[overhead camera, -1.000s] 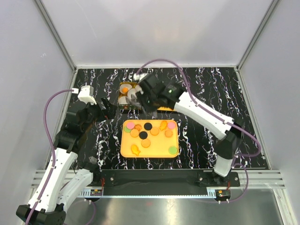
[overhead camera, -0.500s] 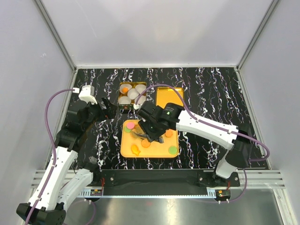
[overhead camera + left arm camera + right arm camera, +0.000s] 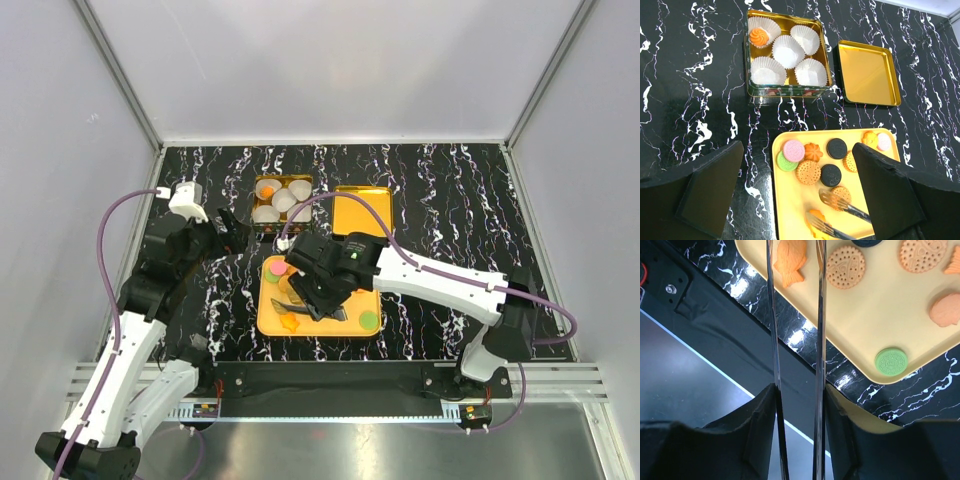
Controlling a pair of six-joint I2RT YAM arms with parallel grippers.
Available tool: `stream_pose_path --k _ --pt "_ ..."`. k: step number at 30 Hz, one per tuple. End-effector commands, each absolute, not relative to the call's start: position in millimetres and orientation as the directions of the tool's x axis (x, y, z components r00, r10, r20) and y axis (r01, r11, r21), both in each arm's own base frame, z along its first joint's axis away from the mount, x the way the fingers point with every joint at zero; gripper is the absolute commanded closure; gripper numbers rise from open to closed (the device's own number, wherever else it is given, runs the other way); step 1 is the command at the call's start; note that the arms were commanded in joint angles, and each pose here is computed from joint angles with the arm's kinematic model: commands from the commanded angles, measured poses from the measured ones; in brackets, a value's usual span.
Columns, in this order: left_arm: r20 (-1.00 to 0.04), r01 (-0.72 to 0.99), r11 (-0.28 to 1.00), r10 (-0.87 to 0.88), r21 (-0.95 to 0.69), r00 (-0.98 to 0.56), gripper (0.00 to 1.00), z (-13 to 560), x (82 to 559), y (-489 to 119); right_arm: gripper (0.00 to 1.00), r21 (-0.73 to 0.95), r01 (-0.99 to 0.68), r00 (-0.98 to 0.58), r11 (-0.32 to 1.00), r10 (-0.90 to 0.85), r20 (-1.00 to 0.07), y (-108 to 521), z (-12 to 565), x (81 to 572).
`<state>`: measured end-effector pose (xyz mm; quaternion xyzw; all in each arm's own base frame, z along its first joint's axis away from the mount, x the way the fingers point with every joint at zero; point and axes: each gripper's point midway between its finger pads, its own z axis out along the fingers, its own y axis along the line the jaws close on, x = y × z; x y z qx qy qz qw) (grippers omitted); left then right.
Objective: Pack the cookies
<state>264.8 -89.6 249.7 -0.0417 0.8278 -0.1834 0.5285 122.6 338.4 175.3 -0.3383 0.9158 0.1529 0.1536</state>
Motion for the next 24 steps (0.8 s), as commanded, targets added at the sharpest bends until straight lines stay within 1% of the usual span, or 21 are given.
stream_pose_path --k 1,14,21,24 --pt "-0.872 0.146 0.923 -0.272 -0.356 -0.406 0.01 256.7 270.8 -92.0 0.52 0.176 -0.67 -0.724 0.721 -0.583 -0.369 337.6 176.2 115.9" --pt "-0.869 0.145 0.922 -0.273 -0.359 -0.413 0.01 255.1 271.5 -92.9 0.48 0.16 -0.69 -0.712 0.706 -0.621 -0.327 335.7 163.2 107.9" --pt "-0.869 0.146 0.922 -0.273 -0.359 -0.413 0.01 255.4 271.6 -93.2 0.48 0.173 -0.7 -0.707 0.693 -0.64 -0.3 339.5 156.6 101.4" --pt "-0.869 0.146 0.922 -0.273 -0.359 -0.413 0.01 255.1 271.4 -93.1 0.5 0.175 -0.706 -0.702 0.687 -0.646 -0.299 342.3 156.7 100.2"
